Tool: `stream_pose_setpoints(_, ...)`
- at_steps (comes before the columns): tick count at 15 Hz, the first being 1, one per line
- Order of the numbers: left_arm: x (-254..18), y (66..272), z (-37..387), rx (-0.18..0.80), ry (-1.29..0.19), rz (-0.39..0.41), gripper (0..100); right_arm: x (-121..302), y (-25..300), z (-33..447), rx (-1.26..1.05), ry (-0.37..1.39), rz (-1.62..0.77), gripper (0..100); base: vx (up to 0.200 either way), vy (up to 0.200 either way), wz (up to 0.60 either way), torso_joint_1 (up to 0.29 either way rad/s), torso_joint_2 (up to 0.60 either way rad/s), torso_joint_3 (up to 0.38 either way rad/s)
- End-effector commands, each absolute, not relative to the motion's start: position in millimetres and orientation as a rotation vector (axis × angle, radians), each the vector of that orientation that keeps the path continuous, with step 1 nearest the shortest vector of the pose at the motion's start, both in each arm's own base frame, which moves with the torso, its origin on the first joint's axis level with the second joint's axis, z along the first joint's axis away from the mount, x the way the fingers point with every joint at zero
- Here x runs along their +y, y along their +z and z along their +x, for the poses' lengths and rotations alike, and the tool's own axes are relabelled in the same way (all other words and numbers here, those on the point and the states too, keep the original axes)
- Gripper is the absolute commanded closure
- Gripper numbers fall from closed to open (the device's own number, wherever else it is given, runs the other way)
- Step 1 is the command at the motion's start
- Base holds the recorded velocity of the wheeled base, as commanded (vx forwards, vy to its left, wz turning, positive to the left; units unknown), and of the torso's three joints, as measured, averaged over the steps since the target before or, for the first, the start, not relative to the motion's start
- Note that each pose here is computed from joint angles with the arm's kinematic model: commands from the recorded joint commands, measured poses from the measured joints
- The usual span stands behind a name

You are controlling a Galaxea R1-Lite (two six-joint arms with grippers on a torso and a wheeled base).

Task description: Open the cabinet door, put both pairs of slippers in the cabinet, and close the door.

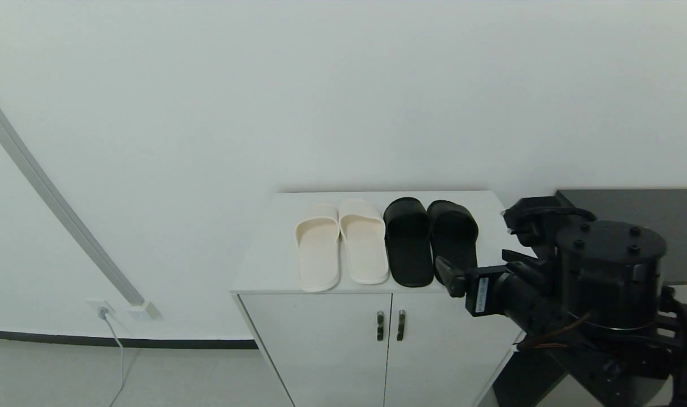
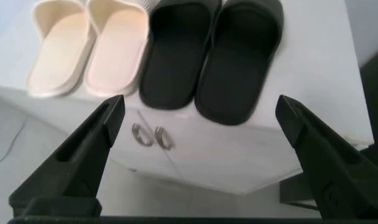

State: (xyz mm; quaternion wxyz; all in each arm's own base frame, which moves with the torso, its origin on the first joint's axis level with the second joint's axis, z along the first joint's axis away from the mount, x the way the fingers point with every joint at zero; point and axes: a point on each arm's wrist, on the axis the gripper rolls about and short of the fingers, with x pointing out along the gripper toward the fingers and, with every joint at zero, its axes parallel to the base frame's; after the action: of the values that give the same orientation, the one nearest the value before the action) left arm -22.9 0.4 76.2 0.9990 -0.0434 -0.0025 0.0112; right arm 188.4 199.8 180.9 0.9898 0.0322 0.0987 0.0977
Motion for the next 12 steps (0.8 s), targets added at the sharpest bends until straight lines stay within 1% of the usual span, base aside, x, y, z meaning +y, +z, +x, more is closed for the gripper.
stream_pose_setpoints(1,0,76,-23,-0.004,0.023,-0.087,100,217,156,204,0.236,0.155,0.017,0,0.200,0.000,0.00,-0.017,0.00,0.012)
stream_pose_setpoints(3,0,76,-23,-0.006,0.023,-0.087,100,233,138,220,0.227,0.099,0.013,0,0.000,0.000,0.00,0.000,0.00,0.000)
stream_pose_setpoints(5,0,76,-23,-0.006,0.023,-0.087,100,240,129,235,0.203,0.066,0.035,0,0.000,0.000,0.00,0.000,0.00,0.000)
stream_pose_setpoints(9,0,76,-23,-0.006,0.024,-0.087,100,247,114,268,0.200,0.012,0.041,0,0.000,0.000,0.00,0.000,0.00,0.000)
stream_pose_setpoints(12,0,76,-23,-0.006,0.024,-0.087,100,246,112,290,0.188,-0.026,0.052,0,0.000,0.000,0.00,0.000,0.00,0.000)
